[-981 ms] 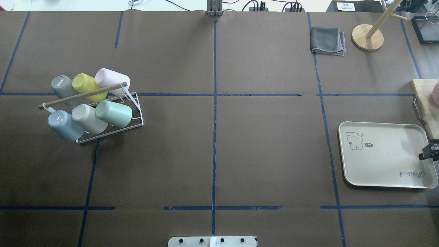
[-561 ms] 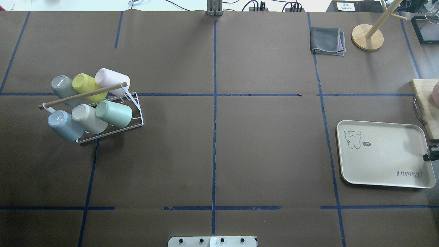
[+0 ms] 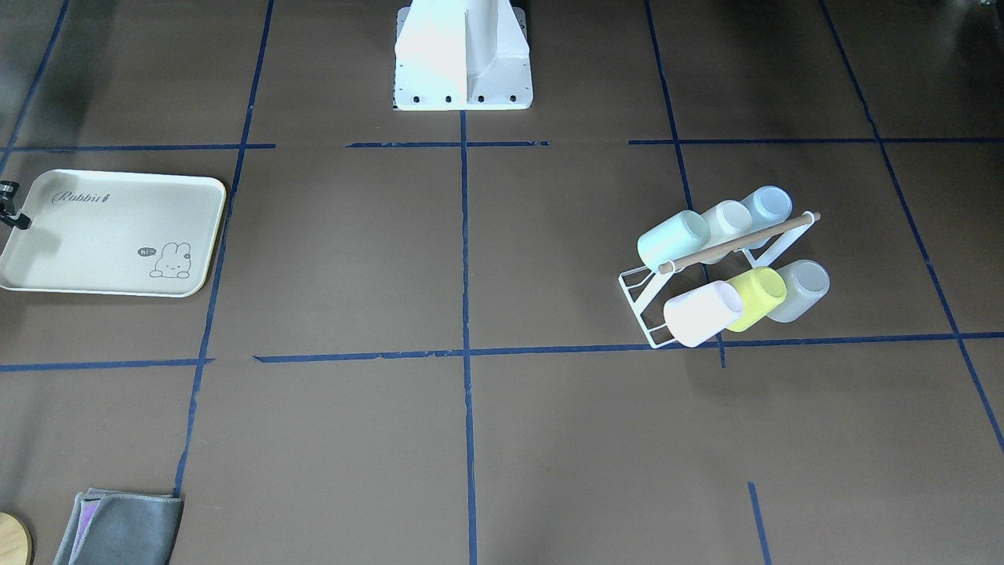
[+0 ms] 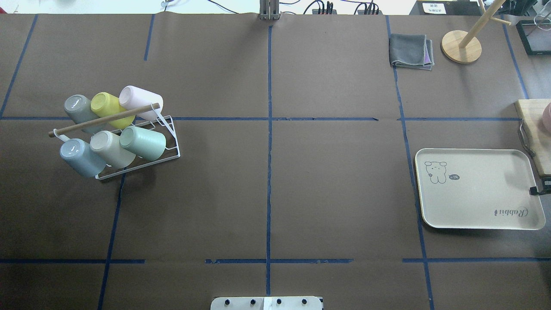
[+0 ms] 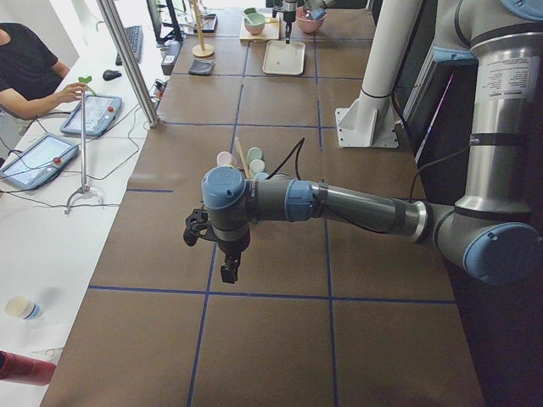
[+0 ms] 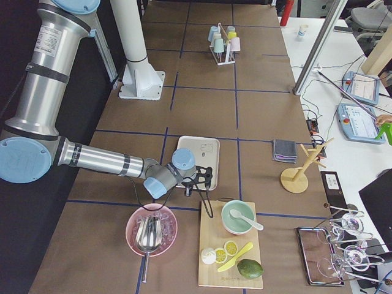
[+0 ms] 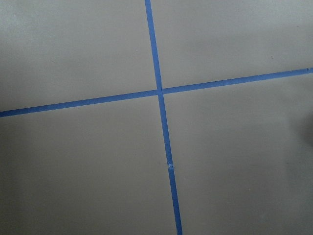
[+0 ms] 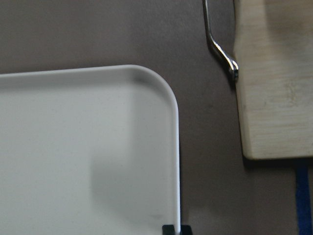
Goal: Pick up and place green cup on tray
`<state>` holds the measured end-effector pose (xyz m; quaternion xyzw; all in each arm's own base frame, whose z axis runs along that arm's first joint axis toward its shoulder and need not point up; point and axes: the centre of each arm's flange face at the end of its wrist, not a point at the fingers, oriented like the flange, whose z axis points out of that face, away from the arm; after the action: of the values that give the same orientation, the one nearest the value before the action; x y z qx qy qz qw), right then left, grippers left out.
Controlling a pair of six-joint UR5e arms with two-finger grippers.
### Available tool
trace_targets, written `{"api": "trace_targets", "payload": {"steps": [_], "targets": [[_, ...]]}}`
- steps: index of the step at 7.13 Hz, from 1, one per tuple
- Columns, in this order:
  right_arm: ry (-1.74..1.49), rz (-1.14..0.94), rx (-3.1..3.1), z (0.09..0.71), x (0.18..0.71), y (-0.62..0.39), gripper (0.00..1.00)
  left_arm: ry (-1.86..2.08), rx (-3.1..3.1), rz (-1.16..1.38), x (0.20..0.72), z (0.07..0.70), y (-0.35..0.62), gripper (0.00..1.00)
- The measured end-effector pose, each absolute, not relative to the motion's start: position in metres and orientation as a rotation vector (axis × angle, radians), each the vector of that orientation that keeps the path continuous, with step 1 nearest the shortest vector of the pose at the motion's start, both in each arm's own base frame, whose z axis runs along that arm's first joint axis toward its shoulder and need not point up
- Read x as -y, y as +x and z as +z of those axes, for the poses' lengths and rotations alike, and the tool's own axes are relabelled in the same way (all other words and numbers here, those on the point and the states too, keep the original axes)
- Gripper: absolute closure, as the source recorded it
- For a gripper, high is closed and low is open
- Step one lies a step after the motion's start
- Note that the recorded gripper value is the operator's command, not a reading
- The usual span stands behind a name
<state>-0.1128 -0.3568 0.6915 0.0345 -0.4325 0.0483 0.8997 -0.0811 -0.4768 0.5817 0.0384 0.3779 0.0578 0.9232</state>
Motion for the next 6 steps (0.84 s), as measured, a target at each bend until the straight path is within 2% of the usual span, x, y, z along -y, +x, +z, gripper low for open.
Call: {"api": "trace_targets", "payload": {"steps": [3, 6], "targets": [[0.164, 0.149, 1.041, 0.642, 0.373, -0.08, 1.0, 0.084, -0.776, 0.119, 0.476, 0.579, -0.082, 0.0], [0.154, 0.245, 1.167, 0.55, 0.437, -0.106, 1.0, 0.086, -0.776, 0.12, 0.475, 0.578, -0.082, 0.0]]}}
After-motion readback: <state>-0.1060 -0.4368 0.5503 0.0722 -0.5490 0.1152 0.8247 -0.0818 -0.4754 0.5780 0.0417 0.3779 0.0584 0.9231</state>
